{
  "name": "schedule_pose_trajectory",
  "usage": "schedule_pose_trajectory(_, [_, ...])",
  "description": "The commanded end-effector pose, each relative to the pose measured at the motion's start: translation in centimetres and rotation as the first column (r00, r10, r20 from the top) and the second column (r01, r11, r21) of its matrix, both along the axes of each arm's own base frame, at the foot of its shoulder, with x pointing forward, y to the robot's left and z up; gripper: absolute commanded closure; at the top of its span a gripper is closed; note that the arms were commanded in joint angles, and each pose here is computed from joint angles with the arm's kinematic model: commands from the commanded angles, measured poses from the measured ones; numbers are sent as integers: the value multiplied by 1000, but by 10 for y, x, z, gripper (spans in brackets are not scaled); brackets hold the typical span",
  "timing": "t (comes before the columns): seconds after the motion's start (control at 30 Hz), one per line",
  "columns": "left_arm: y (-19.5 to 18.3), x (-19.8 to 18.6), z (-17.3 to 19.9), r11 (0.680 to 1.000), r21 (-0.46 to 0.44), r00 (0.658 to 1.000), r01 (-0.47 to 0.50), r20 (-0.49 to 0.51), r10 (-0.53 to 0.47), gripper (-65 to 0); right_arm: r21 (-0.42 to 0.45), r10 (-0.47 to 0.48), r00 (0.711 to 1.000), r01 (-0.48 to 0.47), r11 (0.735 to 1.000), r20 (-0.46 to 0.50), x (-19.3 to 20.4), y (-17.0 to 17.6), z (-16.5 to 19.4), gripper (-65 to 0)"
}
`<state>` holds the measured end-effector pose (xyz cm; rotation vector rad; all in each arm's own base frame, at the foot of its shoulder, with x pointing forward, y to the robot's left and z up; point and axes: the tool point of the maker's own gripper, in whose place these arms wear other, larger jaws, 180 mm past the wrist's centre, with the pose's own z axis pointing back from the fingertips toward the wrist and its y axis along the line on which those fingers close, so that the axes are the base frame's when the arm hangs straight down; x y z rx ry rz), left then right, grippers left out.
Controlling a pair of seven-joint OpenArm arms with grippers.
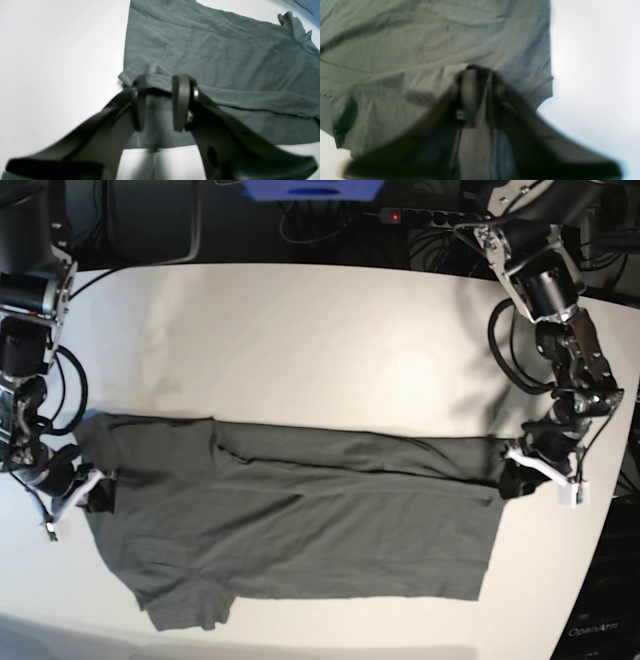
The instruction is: Fold the T-shirt properly
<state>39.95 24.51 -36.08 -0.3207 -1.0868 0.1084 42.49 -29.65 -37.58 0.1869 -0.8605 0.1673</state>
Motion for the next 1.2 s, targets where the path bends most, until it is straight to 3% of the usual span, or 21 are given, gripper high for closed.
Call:
schedule_pose_trajectory(0.0, [4,11,24,1000,3,997,-3,78,3,-174,6,-2,996,2,1000,86,14,-8,29,0])
schedule_pose_trajectory(0.13, [3,11,25,1000,3,997,-1,81,1,-149,17,-33,994,31,999,103,9,-17,30,-7])
schedule_pose_trajectory(0.23, [4,13,36,1000,24,994,1,108,-3,-23,-10,-41,984,43,999,172,3,-23,49,-7])
schedule_pose_trajectory(0.27, [2,14,39,1000,28,994,4,113,-8,-8,-21,-34,979,39,999,199,-1,-20,56,-7])
schedule_pose_trajectory(0.33, [3,11,38,999,34,994,4,111,-8,-23,-56,-12,967,27,998,253,-8,-15,72,-7])
schedule_pose_trajectory(0.47, [-1,7,35,999,33,994,7,105,-11,-23,-88,28,975,-8,996,220,-27,5,63,-7])
schedule_pose_trajectory(0.63, [-1,6,31,999,37,995,8,96,-12,-23,-49,30,981,-21,999,190,-32,22,46,-7])
schedule_pose_trajectory(0.87, [-15,8,20,997,49,997,56,58,-59,-23,2,10,995,-10,1000,103,-29,21,17,-7])
schedule_pose_trajectory(1.17, [-20,3,-15,993,83,995,87,-55,-82,-23,43,-15,999,13,999,46,-34,19,-5,-7])
